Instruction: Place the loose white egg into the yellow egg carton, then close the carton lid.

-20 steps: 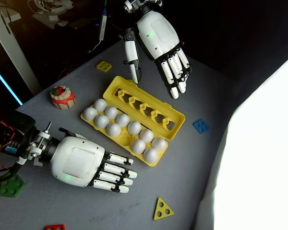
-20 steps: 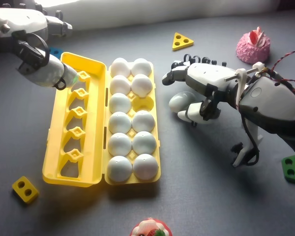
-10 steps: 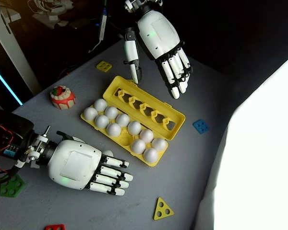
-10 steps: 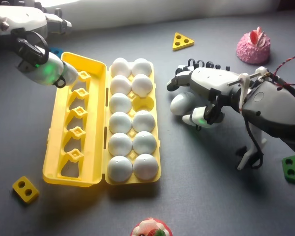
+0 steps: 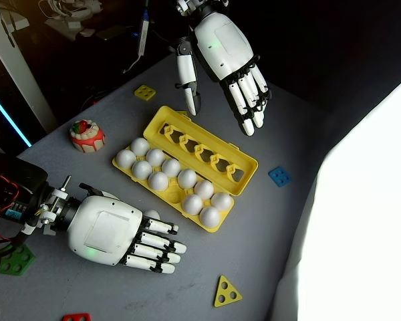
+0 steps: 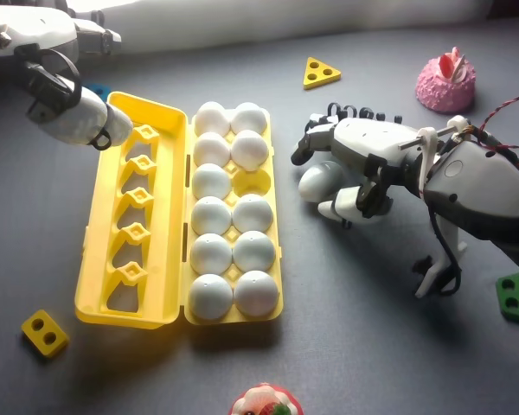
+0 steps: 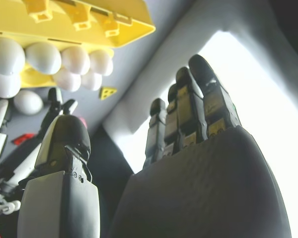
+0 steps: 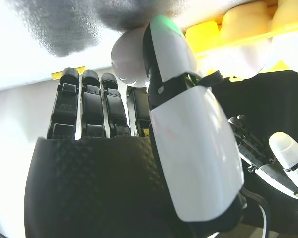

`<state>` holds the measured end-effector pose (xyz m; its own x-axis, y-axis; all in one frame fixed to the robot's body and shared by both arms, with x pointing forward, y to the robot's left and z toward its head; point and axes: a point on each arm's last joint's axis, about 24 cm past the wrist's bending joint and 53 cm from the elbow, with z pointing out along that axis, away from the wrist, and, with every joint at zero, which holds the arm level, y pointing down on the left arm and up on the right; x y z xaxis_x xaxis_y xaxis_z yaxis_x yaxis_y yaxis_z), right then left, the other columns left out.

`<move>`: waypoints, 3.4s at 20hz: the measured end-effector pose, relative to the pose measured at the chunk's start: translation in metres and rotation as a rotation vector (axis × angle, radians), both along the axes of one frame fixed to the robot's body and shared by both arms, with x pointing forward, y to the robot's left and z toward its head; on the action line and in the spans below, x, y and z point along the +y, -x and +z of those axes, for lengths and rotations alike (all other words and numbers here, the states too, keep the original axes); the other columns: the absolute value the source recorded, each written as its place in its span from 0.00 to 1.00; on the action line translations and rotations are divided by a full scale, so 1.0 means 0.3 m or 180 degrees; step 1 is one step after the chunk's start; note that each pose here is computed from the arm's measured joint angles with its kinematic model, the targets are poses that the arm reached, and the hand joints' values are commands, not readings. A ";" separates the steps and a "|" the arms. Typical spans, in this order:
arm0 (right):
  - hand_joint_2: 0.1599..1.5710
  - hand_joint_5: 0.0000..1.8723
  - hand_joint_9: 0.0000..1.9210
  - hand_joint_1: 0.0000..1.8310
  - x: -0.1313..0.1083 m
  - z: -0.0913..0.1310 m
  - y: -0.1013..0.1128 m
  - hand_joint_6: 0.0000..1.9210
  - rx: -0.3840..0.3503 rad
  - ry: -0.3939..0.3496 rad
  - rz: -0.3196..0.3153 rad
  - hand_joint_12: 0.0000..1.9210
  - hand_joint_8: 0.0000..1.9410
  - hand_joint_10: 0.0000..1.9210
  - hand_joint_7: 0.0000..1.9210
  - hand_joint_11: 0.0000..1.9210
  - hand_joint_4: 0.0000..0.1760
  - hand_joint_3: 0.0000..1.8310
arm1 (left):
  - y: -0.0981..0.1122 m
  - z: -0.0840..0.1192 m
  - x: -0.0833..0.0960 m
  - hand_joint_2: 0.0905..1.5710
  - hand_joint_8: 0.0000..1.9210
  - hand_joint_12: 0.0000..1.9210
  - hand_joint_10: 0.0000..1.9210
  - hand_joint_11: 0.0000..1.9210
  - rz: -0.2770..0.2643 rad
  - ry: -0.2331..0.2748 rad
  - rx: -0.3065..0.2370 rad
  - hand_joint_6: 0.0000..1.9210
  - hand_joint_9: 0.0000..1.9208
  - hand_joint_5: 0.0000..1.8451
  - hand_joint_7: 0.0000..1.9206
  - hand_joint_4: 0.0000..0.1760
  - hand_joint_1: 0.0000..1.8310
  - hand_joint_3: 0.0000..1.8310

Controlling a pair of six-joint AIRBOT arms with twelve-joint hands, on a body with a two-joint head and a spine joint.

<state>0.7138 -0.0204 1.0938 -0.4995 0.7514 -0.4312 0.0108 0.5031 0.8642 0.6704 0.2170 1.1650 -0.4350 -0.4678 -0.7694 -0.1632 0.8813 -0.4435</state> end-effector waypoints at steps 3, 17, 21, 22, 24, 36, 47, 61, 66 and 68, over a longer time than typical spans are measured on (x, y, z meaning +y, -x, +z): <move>0.69 0.20 0.00 0.69 0.002 -0.002 0.001 0.28 0.0008 -0.0002 0.0008 0.00 0.00 0.00 0.00 0.00 0.00 0.00 | 0.000 0.000 0.001 0.75 0.00 0.41 0.00 0.00 0.0006 -0.0002 0.0002 0.00 0.11 0.06 0.06 0.36 0.32 0.00; 0.68 0.27 0.05 0.62 0.006 0.011 -0.002 0.46 -0.0006 -0.0022 0.0007 0.08 0.01 0.02 0.10 0.00 0.00 0.00 | 0.000 0.001 0.002 0.76 0.00 0.37 0.00 0.00 0.0008 0.0000 0.0000 0.00 0.10 0.04 0.05 0.40 0.30 0.00; 0.73 0.44 0.08 0.60 0.006 0.011 -0.002 0.64 -0.0006 -0.0022 0.0007 0.43 0.01 0.08 0.23 0.00 0.00 0.00 | -0.001 0.004 0.002 0.76 0.00 0.42 0.00 0.00 0.0011 0.0004 -0.0006 0.00 0.11 0.08 0.07 0.32 0.31 0.00; 0.74 0.43 0.08 0.60 0.006 0.011 -0.002 0.67 -0.0006 -0.0022 0.0007 0.32 0.01 0.08 0.25 0.00 0.00 0.00 | -0.002 0.007 0.002 0.75 0.00 0.40 0.00 0.00 0.0013 0.0009 -0.0011 0.00 0.11 0.07 0.07 0.37 0.32 0.00; 0.75 0.42 0.07 0.60 0.006 0.011 -0.002 0.68 -0.0006 -0.0022 0.0007 0.24 0.01 0.09 0.26 0.00 0.00 0.00 | -0.003 0.011 0.001 0.76 0.00 0.40 0.00 0.00 0.0014 0.0015 -0.0019 0.00 0.11 0.07 0.06 0.35 0.32 0.00; 0.75 0.42 0.07 0.60 0.041 0.262 0.008 0.67 -0.0484 -0.0598 -0.0131 0.27 0.00 0.11 0.27 0.00 0.00 0.00 | -0.006 0.012 0.010 0.76 0.00 0.39 0.00 0.00 0.0044 0.0009 -0.0019 0.00 0.10 0.06 0.06 0.37 0.30 0.00; 0.73 0.45 0.06 0.61 0.070 0.277 -0.021 0.63 -0.0524 -0.1285 -0.0232 0.31 0.00 0.12 0.28 0.00 0.00 0.00 | -0.009 0.016 0.009 0.76 0.00 0.37 0.00 0.00 0.0040 0.0021 -0.0028 0.00 0.10 0.06 0.06 0.36 0.30 0.00; 0.72 0.46 0.05 0.61 0.148 0.195 -0.012 0.62 -0.0373 -0.1488 -0.0149 0.25 0.00 0.16 0.27 0.00 0.00 0.00 | -0.010 0.016 0.018 0.75 0.00 0.38 0.00 0.00 0.0070 0.0014 -0.0023 0.00 0.11 0.07 0.07 0.38 0.33 0.00; 0.73 0.45 0.04 0.61 0.175 0.183 -0.001 0.64 -0.0359 -0.1494 -0.0105 0.21 0.00 0.19 0.25 0.00 0.00 0.00 | -0.011 0.018 0.016 0.76 0.00 0.36 0.00 0.00 0.0067 0.0019 -0.0029 0.00 0.09 0.07 0.06 0.31 0.33 0.00; 0.73 0.45 0.04 0.61 0.171 0.178 -0.004 0.63 -0.0362 -0.1488 -0.0118 0.30 0.00 0.20 0.26 0.00 0.00 0.00 | -0.010 0.018 0.017 0.77 0.00 0.36 0.00 0.00 0.0069 0.0018 -0.0027 0.00 0.09 0.05 0.05 0.35 0.28 0.00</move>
<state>0.7150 0.0309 1.1471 -0.4380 0.8941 -0.0932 -0.0863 0.0614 0.9944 0.6736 0.2220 1.1704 -0.4181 -0.4815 -0.7703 -0.1783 0.8750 -0.4501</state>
